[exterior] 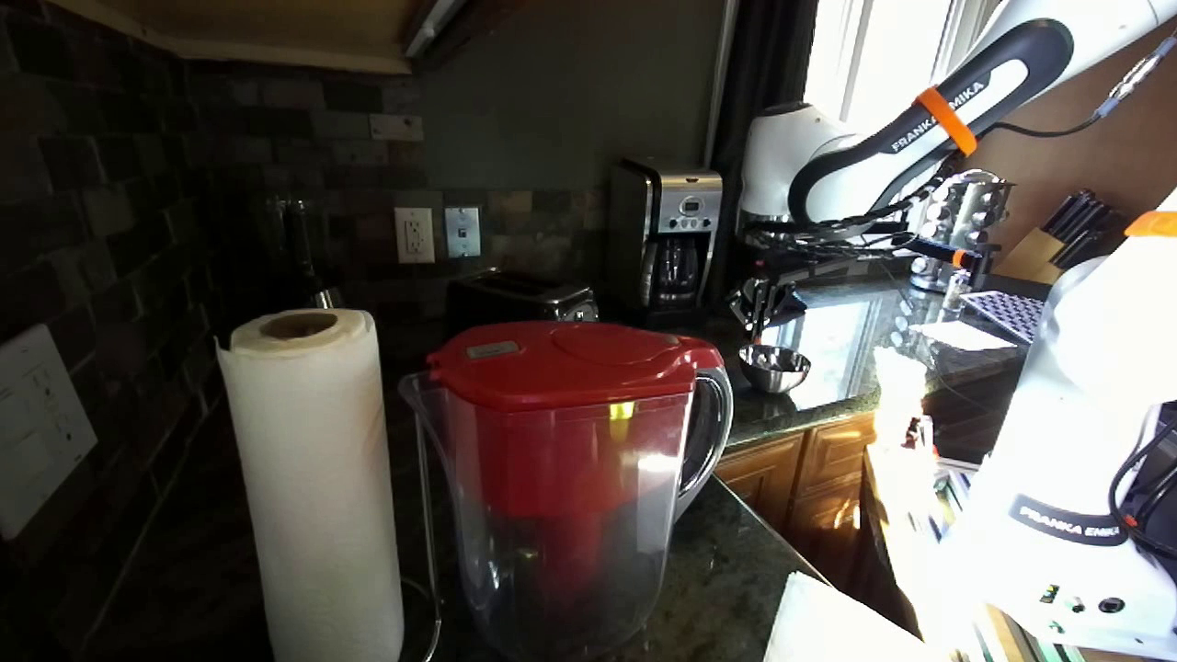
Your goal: Put some gummy bears into the plastic
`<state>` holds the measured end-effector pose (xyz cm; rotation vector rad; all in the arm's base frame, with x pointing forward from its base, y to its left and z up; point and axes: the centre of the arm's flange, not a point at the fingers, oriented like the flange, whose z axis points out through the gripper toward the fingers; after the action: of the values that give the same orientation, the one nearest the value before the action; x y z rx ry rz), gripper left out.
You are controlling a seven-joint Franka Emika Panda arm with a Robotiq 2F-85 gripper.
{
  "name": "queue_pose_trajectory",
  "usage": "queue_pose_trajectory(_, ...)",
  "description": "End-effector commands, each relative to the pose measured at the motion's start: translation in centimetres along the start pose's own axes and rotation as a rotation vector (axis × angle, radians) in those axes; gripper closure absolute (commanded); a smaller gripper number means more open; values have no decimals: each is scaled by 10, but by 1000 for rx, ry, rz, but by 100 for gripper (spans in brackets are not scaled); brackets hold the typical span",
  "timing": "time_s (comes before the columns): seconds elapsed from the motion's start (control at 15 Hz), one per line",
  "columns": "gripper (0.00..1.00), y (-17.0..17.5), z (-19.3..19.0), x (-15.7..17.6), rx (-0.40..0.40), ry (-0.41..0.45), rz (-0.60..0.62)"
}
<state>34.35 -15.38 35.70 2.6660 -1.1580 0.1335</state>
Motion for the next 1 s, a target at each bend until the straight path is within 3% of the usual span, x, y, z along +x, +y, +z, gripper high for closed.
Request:
queue_pose_trajectory(0.0, 76, 23, 22, -27, -59, -8, -57)
queue_pose_trajectory(0.13, 60, 24, 29, -26, -73, -15, -73)
queue_pose_trajectory(0.33, 49, 24, 38, -27, -92, -24, -93)
queue_pose_trajectory(0.4, 55, 24, 41, -27, -96, -28, -99)
queue_pose_trajectory(0.67, 53, 27, 42, -27, -92, -30, -106)
queue_pose_trajectory(0.73, 36, 29, 40, -27, -90, -26, -108)
queue_pose_trajectory(0.93, 15, 34, 26, -27, -67, -19, -142)
